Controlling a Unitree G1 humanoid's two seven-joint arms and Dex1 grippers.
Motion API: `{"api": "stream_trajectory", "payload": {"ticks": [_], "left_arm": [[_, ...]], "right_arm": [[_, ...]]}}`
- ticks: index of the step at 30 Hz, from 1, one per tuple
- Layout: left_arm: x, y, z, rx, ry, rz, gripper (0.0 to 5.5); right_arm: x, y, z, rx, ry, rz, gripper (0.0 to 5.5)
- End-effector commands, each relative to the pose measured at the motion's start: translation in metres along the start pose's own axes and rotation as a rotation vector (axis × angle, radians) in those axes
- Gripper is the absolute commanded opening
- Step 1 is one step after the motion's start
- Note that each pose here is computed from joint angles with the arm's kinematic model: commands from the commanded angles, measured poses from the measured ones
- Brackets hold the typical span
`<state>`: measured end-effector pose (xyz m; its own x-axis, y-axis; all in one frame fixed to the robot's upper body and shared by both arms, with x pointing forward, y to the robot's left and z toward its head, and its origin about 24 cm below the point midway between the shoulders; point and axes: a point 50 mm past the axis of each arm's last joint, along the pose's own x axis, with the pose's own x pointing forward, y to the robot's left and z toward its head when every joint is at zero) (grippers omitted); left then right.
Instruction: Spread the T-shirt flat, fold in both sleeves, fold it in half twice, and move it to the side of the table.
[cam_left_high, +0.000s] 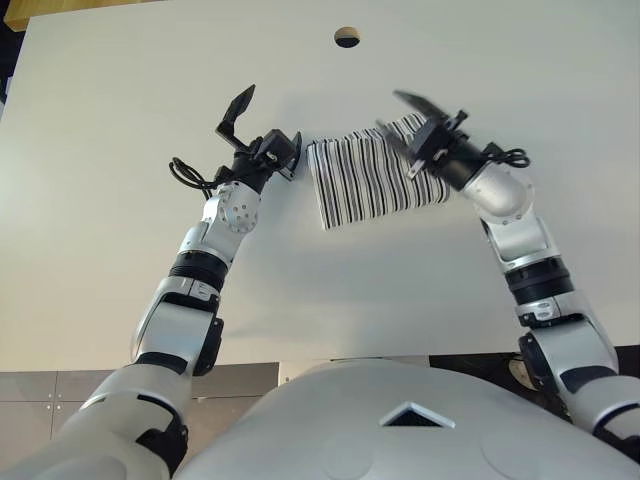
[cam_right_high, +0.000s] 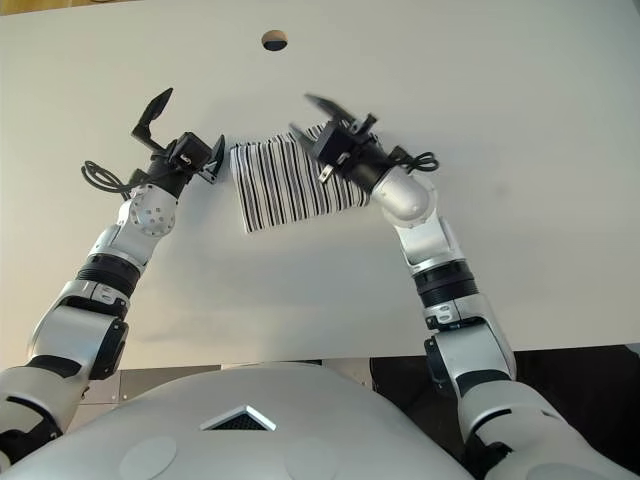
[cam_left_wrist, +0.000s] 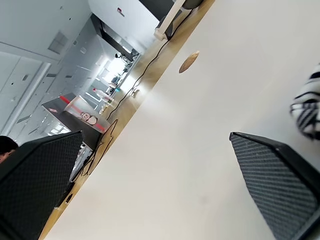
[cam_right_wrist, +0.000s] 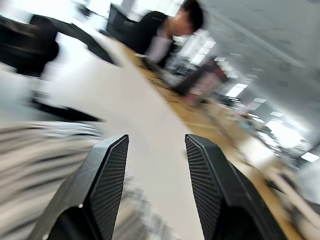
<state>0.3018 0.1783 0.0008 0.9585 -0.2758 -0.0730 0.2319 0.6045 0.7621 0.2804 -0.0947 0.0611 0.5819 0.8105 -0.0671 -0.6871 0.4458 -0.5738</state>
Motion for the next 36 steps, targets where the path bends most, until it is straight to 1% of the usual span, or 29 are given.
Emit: {"api": "stream_trajectory", "payload": {"ticks": [1, 3, 4, 7, 9, 12, 14, 15, 17, 18, 20, 25, 27, 29, 31, 33, 34, 35, 36], "left_arm": [[0.007, 0.013, 0.016, -0.206, -0.036, 0.214, 5.48], [0.011, 0.019, 0.031, -0.435, -0.089, 0.361, 5.48], [0.011, 0.018, 0.037, -0.508, -0.117, 0.392, 5.48], [0.005, 0.020, 0.044, -0.603, -0.173, 0.472, 5.48], [0.001, 0.019, 0.050, -0.656, -0.199, 0.490, 5.48], [0.002, 0.017, 0.060, -0.691, -0.231, 0.470, 5.48], [0.008, 0.015, 0.062, -0.745, -0.207, 0.462, 5.48], [0.010, 0.013, 0.061, -0.775, -0.187, 0.461, 5.48], [0.013, 0.008, 0.060, -0.810, -0.157, 0.448, 5.48], [0.014, 0.005, 0.061, -0.815, -0.156, 0.433, 5.48], [0.016, 0.001, 0.065, -0.818, -0.164, 0.413, 5.48], [0.025, 0.002, 0.070, -0.820, -0.187, 0.388, 5.48], [0.030, 0.002, 0.073, -0.825, -0.192, 0.375, 5.48], [0.037, 0.001, 0.079, -0.836, -0.205, 0.358, 5.48], [0.044, 0.003, 0.087, -0.852, -0.231, 0.344, 5.48], [0.051, 0.005, 0.095, -0.864, -0.260, 0.339, 5.48], [0.053, 0.005, 0.097, -0.864, -0.273, 0.342, 5.48], [0.053, 0.005, 0.098, -0.863, -0.282, 0.355, 5.48], [0.051, 0.004, 0.098, -0.850, -0.294, 0.369, 5.48]], "right_arm": [[0.016, 0.008, -0.042, 0.100, 0.232, 0.030, 2.08], [0.016, 0.008, -0.068, 0.196, 0.381, -0.047, 2.08], [0.014, 0.009, -0.078, 0.260, 0.439, -0.082, 2.08], [0.009, 0.013, -0.095, 0.388, 0.546, -0.165, 2.08], [-0.010, 0.000, -0.108, 0.509, 0.603, -0.327, 2.08], [-0.056, -0.033, -0.127, 0.700, 0.648, -0.680, 2.08], [-0.114, -0.066, -0.140, 0.773, 0.710, -1.069, 2.08], [-0.142, -0.076, -0.143, 0.809, 0.738, -1.241, 2.08], [-0.192, -0.084, -0.146, 0.870, 0.787, -1.510, 2.08], [-0.211, -0.084, -0.146, 0.877, 0.807, -1.596, 2.08], [-0.235, -0.083, -0.145, 0.873, 0.829, -1.681, 2.08], [-0.262, -0.084, -0.141, 0.845, 0.819, -1.775, 2.08], [-0.264, -0.092, -0.137, 0.793, 0.761, -1.809, 2.08], [-0.251, -0.119, -0.120, 0.610, 0.601, -1.806, 2.08], [-0.213, -0.138, -0.096, 0.381, 0.382, -1.728, 2.08], [-0.162, -0.138, -0.065, 0.162, 0.175, -1.589, 2.08], [-0.130, -0.129, -0.050, 0.097, 0.084, -1.499, 2.08], [-0.096, -0.114, -0.037, 0.029, 0.006, -1.388, 2.08], [-0.072, -0.097, -0.027, -0.010, -0.045, -1.306, 2.08]]}}
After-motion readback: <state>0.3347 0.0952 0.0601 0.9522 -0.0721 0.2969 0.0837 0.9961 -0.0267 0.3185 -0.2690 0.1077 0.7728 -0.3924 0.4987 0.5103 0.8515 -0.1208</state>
